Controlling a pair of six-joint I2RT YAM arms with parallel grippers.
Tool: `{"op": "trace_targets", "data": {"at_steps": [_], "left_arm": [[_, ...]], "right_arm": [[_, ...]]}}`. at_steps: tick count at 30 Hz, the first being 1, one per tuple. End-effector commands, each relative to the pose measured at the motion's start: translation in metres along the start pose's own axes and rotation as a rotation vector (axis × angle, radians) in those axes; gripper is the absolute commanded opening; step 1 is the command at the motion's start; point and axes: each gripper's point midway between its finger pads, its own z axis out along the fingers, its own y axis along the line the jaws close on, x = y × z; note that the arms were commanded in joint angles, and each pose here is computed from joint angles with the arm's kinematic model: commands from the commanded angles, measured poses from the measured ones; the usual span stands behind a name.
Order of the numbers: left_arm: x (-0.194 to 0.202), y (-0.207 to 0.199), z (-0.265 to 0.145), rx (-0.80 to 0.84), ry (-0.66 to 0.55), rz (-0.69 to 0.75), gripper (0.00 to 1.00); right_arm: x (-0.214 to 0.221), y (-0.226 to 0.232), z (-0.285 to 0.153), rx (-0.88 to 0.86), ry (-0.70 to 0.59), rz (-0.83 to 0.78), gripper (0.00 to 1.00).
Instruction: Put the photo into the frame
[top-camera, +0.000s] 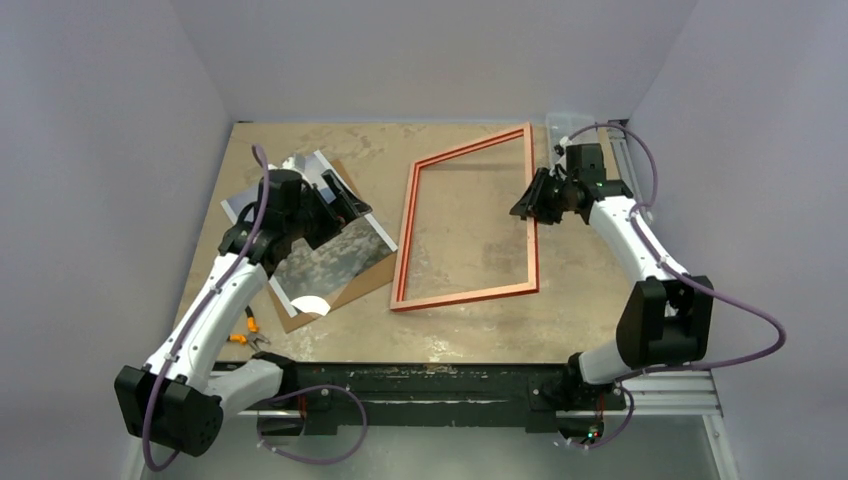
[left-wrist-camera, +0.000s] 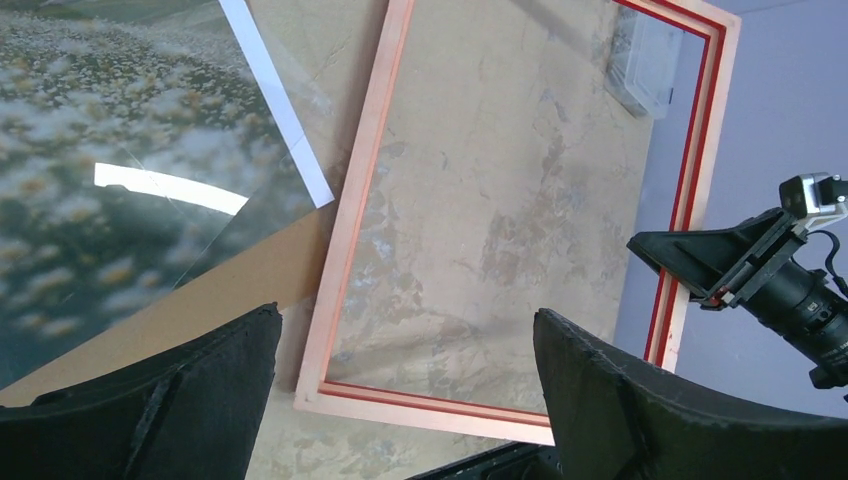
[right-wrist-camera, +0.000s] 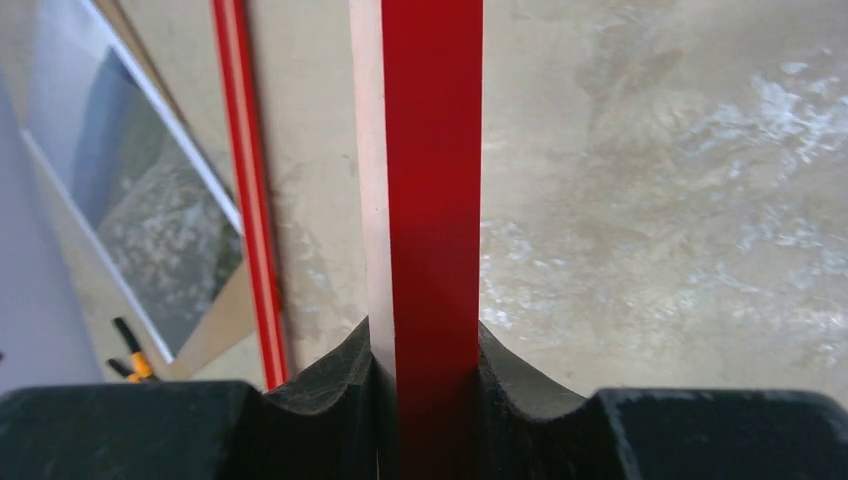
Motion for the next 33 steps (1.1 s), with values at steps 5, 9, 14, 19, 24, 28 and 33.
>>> {"op": "trace_targets", "data": {"at_steps": [5,9,14,19,24,28,33], "left_arm": [[0.01,0.011,0.028,-0.016,0.081,0.057,0.93],[0.033,0.025,0.055,-0.05,0.184,0.067,0.92],[0.061,0.027,0.078,-0.065,0.254,0.118,0.91],[0.088,0.032,0.1,-0.112,0.33,0.159,0.89],[0.108,0.04,0.117,-0.164,0.382,0.205,0.86],[0.118,0.051,0.124,-0.229,0.404,0.245,0.83],[0.134,0.048,0.128,-0.21,0.432,0.26,0.69]], "right_arm": [[0.004,-0.076,0.014,0.342,-0.026,-0.076,0.07],[0.016,-0.097,0.031,0.392,0.021,-0.092,0.11],[0.031,-0.114,0.046,0.421,0.065,-0.096,0.26],[0.031,-0.121,0.05,0.455,0.066,-0.082,0.51],[0.028,-0.12,0.049,0.456,0.055,-0.07,0.64],[0.027,-0.111,0.044,0.422,0.043,-0.07,0.69],[0.026,-0.106,0.037,0.406,0.028,-0.071,0.72]]}}
